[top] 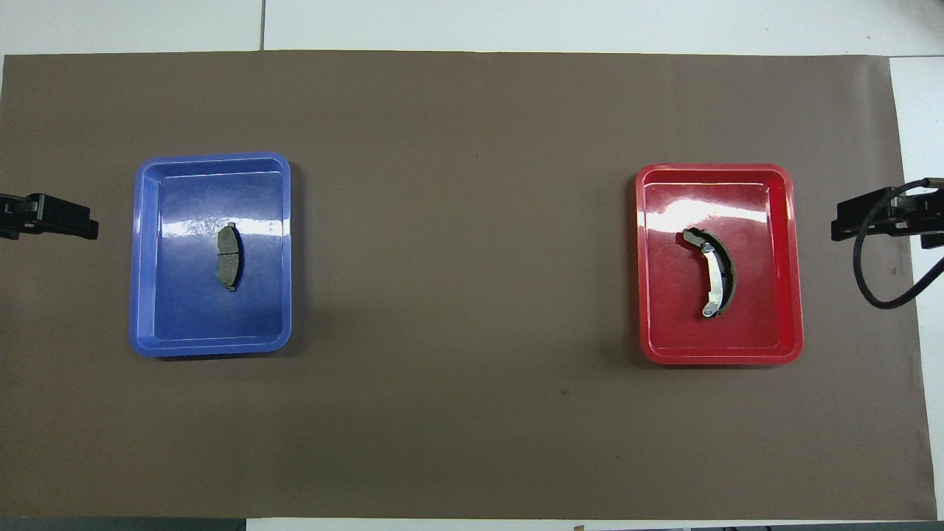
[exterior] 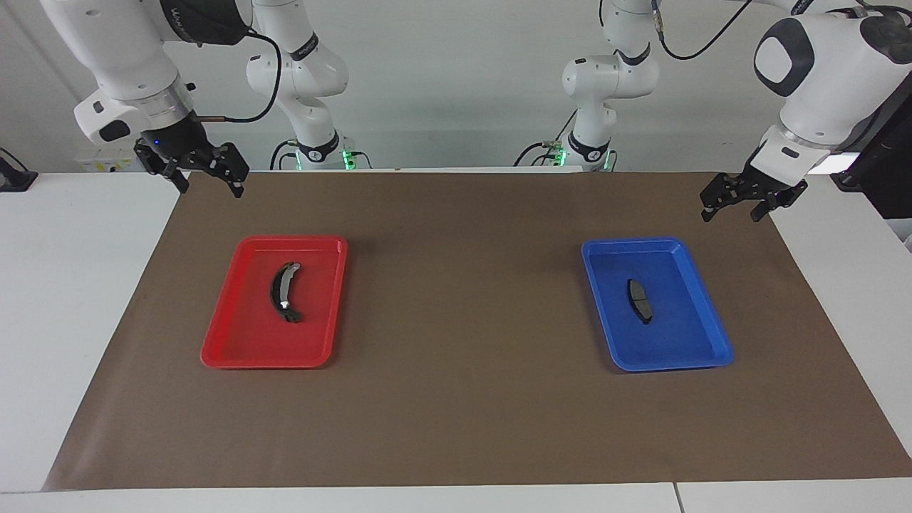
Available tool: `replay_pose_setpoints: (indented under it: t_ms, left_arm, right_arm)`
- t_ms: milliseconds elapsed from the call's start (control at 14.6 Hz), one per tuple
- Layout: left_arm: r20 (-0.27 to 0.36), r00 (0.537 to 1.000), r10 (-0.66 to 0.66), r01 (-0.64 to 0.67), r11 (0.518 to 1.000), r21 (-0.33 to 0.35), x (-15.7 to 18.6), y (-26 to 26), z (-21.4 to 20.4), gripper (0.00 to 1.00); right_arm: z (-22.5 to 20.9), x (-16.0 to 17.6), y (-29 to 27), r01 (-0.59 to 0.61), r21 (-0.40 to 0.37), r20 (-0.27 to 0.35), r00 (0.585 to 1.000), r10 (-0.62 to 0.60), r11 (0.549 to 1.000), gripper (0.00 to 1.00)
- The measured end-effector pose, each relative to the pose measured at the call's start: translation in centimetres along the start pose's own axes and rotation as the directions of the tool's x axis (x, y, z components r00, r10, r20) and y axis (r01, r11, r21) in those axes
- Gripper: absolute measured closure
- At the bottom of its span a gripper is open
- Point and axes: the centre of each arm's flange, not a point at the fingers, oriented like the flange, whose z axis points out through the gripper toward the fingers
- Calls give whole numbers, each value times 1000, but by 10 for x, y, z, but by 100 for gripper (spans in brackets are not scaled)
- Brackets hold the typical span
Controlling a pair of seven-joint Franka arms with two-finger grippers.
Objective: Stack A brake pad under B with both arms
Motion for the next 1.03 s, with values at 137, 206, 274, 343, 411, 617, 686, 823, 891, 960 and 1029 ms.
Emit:
replay_pose_setpoints:
  t_ms: [137, 206, 274, 343, 411, 617, 686, 823, 891, 960, 1029]
  left_arm:
    - [0, 1000, 1, -1, 1000, 0, 0, 0, 1, 0]
    - [1, 1000, 1, -1, 1000, 0, -1, 1, 1, 0]
    - [1, 1000, 2, -2, 1000, 0, -1, 1, 2, 0]
    - [0, 1000, 3, -3, 1000, 0, -2, 2, 2, 0]
    - [-3, 1000, 3, -3, 1000, 0, -2, 2, 2, 0]
    - [-21, 1000, 5, -5, 1000, 2, 0, 3, 6, 0]
    - [-26, 1000, 6, -6, 1000, 2, 0, 3, 9, 0]
    - [-33, 999, 10, -10, 1000, 3, 0, 6, 16, 0]
    - [-39, 999, 13, -13, 1000, 4, 1, 7, 20, 0]
    - [-47, 999, 16, -15, 1000, 5, 2, 8, 26, 0]
    - [-54, 998, 16, -15, 1000, 6, 3, 10, 33, 0]
  right_arm:
    - [0, 0, 0, 0, 0, 0, 1000, 0, 1000, 0]
    - [0, 0, 0, 0, 0, 0, 1000, 0, 1000, 0]
    - [0, 0, 0, 0, 0, 0, 1000, 0, 1000, 0]
    - [0, 0, 0, 0, 0, 0, 1000, 0, 1000, 0]
    - [0, 0, 0, 0, 0, 0, 1000, 0, 1000, 0]
    - [0, 0, 0, 0, 0, 0, 1000, 0, 1000, 0]
    - [0, 0, 0, 0, 0, 0, 1000, 0, 1000, 0]
    - [0, 0, 0, 0, 0, 0, 1000, 0, 1000, 0]
    - [0, 0, 0, 0, 0, 0, 1000, 0, 1000, 0]
    - [0, 0, 0, 0, 0, 0, 1000, 0, 1000, 0]
    - [0, 0, 0, 0, 0, 0, 1000, 0, 1000, 0]
